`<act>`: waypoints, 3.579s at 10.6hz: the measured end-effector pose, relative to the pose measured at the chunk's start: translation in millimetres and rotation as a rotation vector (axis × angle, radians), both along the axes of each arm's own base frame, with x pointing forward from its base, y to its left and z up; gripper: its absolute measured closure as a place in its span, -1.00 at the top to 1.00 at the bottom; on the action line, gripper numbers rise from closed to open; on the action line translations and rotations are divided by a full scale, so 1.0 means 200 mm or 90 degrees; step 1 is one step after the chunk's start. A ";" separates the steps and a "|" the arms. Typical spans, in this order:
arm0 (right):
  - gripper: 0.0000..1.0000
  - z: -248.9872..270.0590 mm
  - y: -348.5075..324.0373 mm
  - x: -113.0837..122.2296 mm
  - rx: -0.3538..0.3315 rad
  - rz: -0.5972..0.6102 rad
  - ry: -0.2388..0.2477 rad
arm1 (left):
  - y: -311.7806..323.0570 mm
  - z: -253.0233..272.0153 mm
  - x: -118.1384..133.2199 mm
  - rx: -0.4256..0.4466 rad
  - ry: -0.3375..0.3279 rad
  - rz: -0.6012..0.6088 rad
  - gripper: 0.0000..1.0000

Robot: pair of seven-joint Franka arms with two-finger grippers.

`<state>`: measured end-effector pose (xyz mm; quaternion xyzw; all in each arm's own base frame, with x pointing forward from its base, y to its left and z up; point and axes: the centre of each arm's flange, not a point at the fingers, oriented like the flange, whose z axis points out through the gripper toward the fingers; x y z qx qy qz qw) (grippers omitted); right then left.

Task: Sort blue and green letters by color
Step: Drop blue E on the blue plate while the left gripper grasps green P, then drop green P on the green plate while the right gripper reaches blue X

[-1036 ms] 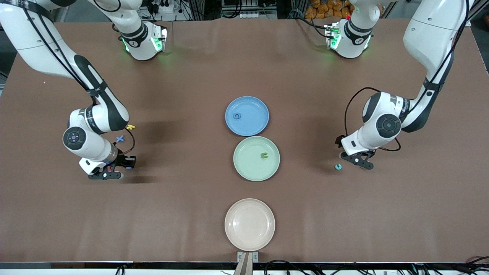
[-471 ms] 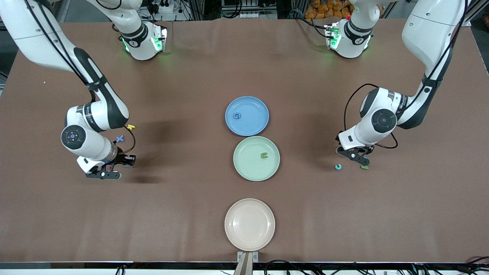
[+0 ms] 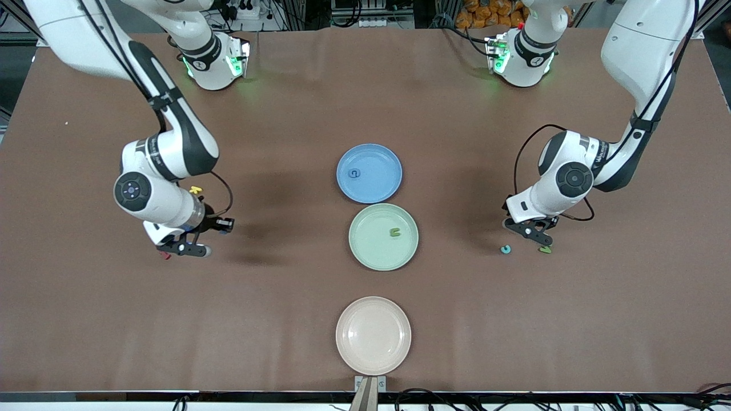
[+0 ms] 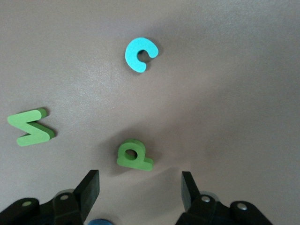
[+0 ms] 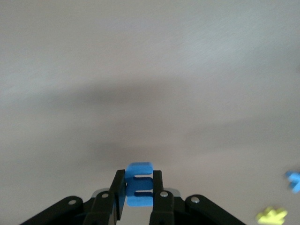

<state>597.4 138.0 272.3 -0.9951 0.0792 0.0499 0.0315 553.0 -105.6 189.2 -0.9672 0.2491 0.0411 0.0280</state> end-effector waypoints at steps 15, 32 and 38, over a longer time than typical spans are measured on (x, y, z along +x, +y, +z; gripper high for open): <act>-0.46 -0.12 1.76 -0.86 0.010 -0.003 0.043 | 0.02 -0.06 0.02 -0.024 -0.024 0.007 0.04; 1.00 0.01 0.45 -0.15 -0.046 0.049 -0.008 | -0.76 0.26 0.15 -0.133 -0.109 0.014 -0.29; 1.00 0.00 -0.39 -0.07 -0.084 0.143 0.001 | -1.37 0.28 0.14 -0.199 -0.119 0.081 -0.29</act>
